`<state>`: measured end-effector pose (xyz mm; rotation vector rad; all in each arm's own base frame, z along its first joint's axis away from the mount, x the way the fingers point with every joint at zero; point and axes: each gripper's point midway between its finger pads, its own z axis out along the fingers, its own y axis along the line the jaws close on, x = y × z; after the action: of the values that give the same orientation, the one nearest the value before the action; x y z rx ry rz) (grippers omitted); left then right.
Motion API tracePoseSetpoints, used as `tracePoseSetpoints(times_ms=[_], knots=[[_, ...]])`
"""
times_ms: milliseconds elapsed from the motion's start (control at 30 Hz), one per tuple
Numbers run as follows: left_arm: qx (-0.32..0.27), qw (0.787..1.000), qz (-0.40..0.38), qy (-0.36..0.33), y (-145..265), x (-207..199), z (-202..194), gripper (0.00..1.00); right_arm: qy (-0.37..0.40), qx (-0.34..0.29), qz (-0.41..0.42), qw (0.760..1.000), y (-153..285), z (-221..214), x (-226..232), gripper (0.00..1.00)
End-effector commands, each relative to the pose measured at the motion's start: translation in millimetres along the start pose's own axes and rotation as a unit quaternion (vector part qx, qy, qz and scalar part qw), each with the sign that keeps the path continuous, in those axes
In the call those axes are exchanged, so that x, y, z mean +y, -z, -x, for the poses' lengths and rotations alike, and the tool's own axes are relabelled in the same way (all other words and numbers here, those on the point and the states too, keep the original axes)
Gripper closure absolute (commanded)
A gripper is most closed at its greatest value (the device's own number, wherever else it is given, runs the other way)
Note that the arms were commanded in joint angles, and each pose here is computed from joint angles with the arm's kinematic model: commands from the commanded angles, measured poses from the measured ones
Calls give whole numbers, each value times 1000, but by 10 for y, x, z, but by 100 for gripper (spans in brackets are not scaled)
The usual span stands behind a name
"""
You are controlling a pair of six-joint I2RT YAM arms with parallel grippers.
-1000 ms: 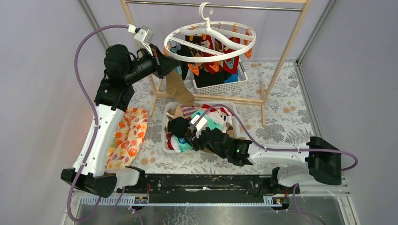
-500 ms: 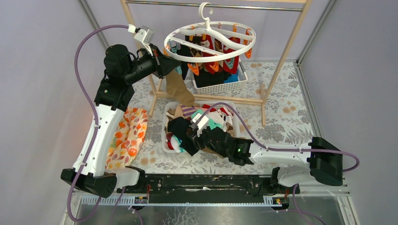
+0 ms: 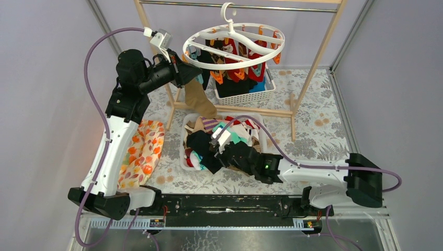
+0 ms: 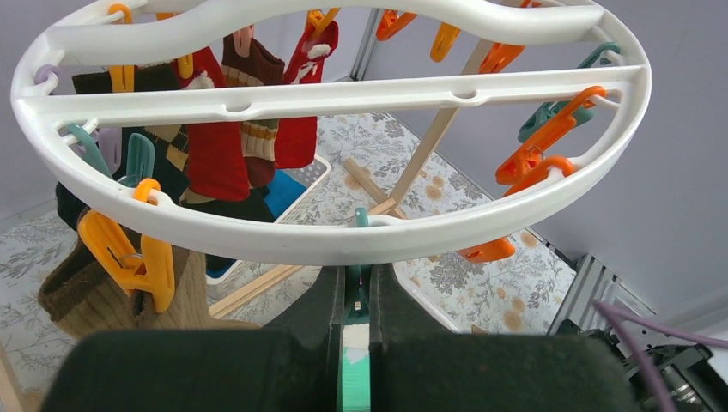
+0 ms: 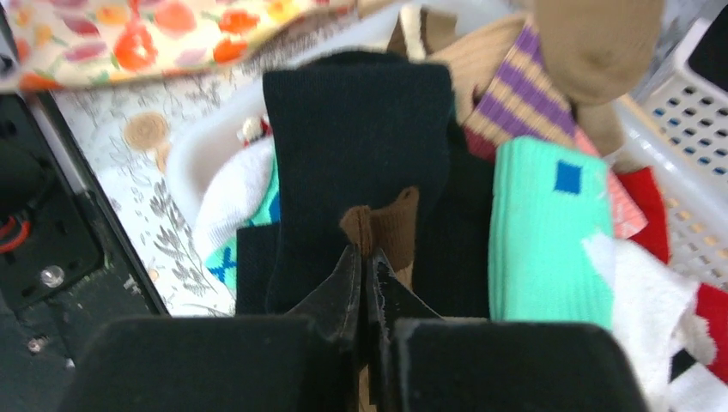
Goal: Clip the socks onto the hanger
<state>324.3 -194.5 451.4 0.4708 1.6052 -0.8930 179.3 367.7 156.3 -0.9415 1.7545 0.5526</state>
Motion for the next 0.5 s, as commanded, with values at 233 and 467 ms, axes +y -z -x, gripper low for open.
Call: tracePoseSetpoints(times_ms=[233, 467], knots=[[-10, 1000, -13, 7, 3, -50, 84, 100, -180, -263, 58, 946, 623, 1513, -330, 100], [-11, 999, -32, 28, 29, -150, 110, 100, -269, -327, 176, 889, 765, 1879, -438, 100]])
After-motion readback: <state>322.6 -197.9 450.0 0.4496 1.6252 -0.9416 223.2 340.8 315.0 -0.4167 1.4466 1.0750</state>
